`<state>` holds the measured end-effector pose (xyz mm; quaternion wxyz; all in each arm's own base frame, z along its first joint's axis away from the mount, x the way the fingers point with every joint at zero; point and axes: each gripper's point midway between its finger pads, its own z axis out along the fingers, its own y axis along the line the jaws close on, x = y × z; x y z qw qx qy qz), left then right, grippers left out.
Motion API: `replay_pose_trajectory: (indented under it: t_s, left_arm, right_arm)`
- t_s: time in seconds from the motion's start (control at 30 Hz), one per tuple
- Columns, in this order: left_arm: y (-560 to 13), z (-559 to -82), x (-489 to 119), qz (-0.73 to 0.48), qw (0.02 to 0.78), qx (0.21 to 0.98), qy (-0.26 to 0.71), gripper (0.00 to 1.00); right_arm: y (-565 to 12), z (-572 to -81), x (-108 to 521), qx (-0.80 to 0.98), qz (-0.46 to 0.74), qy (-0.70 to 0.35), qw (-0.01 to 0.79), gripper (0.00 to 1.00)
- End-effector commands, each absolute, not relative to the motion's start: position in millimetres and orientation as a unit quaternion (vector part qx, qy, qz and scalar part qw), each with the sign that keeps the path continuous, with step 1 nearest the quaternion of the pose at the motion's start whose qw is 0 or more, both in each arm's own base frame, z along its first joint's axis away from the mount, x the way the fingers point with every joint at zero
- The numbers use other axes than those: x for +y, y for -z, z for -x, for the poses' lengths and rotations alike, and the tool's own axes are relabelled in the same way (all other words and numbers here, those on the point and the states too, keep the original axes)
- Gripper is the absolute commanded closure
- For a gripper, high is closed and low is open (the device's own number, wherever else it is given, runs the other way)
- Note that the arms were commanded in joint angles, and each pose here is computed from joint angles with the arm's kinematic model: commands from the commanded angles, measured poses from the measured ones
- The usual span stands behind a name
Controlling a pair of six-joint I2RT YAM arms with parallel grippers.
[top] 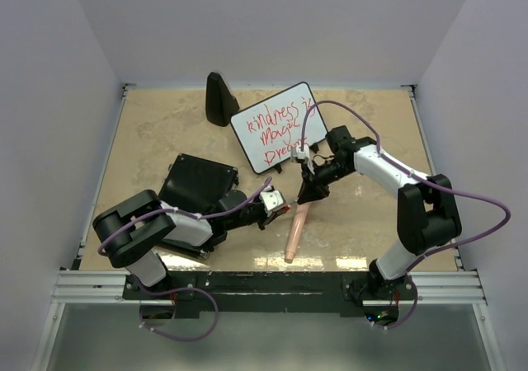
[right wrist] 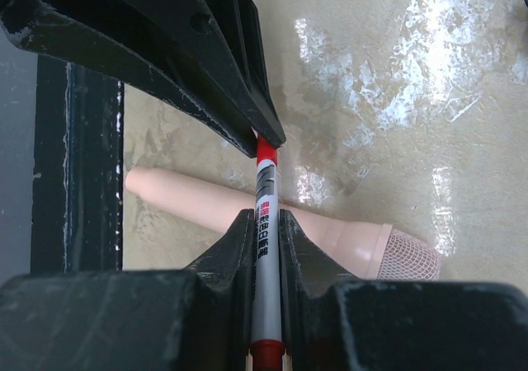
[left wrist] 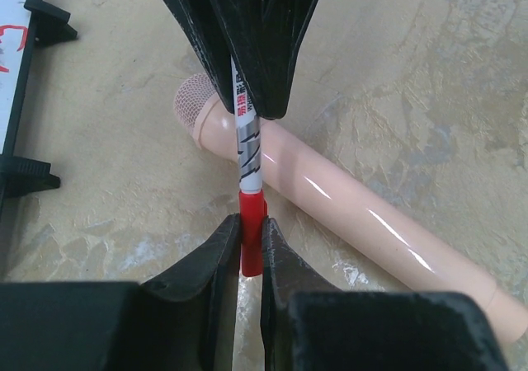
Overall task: Write a sentence on the whiteboard
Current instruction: Close the whiteboard marker at the center of the board.
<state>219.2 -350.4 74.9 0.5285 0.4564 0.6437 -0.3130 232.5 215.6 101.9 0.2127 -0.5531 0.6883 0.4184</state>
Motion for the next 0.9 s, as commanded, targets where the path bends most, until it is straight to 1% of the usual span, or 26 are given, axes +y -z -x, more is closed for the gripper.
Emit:
replay_pose_trajectory:
  t_s: [0.0,0.27,0.37,0.63,0.87]
  left_arm:
    - [-131.2,-224.9,-371.7,-0.446,0.611,0.555,0.346,1.00]
    - [-128.2,-229.3,-378.7,-0.450,0.613,0.550,0.346,1.00]
    - [-122.6,-227.6,-376.9,-0.447,0.613,0.550,0.349,1.00]
    - [-108.8,-221.7,-368.8,-0.438,0.621,0.546,0.353,1.00]
    - [-95.2,-224.6,-368.1,-0.449,0.618,0.560,0.321,1.00]
  right_arm:
    - [-108.2,-230.6,227.3,0.674,0.567,-0.423,0.214,1.00]
    - [-108.3,-246.1,229.7,0.697,0.576,-0.353,0.239,1.00]
    - [-107.1,-247.8,231.9,0.705,0.585,-0.325,0.234,1.00]
    - [-96.1,-244.2,245.3,0.714,0.595,-0.303,0.208,1.00]
    - [-86.8,-240.2,253.4,0.720,0.599,-0.291,0.195,1.00]
